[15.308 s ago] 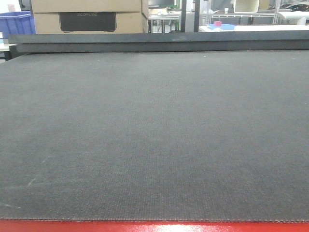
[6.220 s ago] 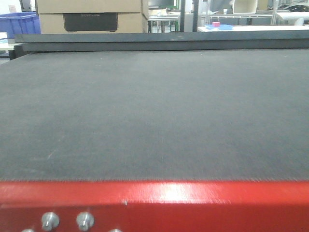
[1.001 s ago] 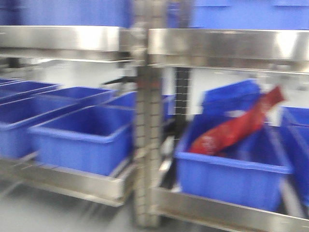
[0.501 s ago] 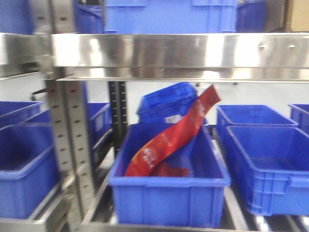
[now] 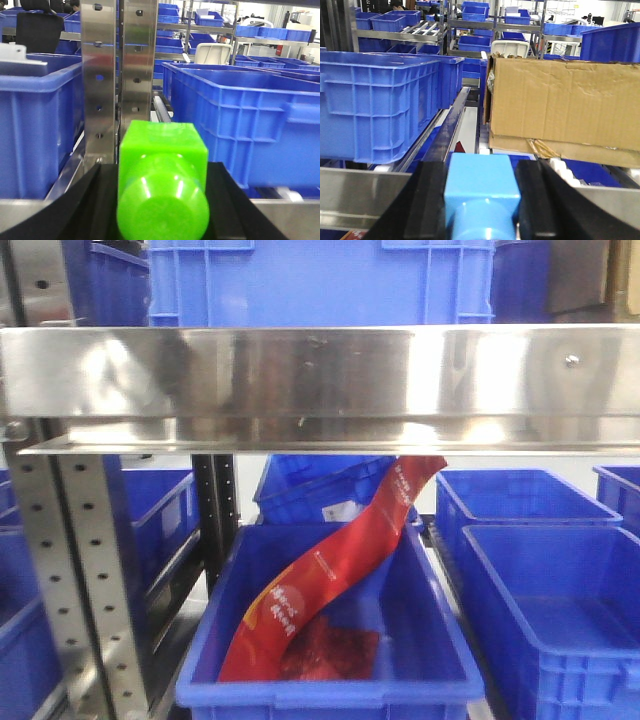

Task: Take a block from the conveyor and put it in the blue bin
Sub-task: 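Drive up to the shelf and hold both blocks over blue bins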

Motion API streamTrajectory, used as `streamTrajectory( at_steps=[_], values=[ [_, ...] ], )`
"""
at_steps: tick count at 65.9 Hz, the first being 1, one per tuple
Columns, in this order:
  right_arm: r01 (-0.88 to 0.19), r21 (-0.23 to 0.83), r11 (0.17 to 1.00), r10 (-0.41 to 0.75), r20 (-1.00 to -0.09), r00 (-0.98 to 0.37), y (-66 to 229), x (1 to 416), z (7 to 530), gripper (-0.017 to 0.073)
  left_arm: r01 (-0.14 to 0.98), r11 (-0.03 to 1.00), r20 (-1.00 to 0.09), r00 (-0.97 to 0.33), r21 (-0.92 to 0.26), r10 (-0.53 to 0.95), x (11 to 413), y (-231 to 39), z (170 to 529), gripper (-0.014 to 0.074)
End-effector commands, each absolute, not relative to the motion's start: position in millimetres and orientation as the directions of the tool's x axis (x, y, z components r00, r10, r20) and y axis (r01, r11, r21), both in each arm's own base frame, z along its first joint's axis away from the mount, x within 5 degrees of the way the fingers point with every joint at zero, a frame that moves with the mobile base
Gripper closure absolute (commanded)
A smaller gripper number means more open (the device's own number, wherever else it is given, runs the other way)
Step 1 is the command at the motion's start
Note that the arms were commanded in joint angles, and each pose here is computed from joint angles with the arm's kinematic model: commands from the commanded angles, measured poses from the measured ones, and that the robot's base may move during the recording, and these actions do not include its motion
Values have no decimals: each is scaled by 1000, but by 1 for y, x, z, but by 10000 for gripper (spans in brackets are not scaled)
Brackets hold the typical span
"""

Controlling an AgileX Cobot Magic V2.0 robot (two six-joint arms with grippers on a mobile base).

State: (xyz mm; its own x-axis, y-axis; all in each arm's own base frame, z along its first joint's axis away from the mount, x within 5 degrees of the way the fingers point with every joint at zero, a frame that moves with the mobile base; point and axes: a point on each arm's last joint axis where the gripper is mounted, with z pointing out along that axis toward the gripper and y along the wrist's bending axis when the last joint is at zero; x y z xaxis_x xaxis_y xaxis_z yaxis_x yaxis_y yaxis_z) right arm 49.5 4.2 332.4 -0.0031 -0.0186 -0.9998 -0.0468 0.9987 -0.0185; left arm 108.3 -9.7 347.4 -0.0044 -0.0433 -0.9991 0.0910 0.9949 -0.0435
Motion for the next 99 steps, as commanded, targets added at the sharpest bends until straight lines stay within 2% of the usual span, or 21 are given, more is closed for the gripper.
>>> streamTrajectory(
  at_steps=[1,73,85,96,99],
  values=[
    [-42,-29,999,-28,-999,16,4,49,333,727,91,995,-999,21,-39,-41,107,-10,350,694],
    [-42,-29,999,-28,-999,16,4,49,333,727,91,995,-999,21,-39,-41,107,-10,350,694],
    [-39,-29,999,-28,-999,33,4,49,335,727,146,989,-998,34,-39,-45,106,-15,351,694],
    [-100,90,991,91,-996,8,9,52,339,727,198,979,-998,39,-39,-48,105,-21,354,694],
    [-113,90,989,89,-996,-13,10,54,344,727,214,976,-999,26,-39,-46,106,-23,357,694]
  ],
)
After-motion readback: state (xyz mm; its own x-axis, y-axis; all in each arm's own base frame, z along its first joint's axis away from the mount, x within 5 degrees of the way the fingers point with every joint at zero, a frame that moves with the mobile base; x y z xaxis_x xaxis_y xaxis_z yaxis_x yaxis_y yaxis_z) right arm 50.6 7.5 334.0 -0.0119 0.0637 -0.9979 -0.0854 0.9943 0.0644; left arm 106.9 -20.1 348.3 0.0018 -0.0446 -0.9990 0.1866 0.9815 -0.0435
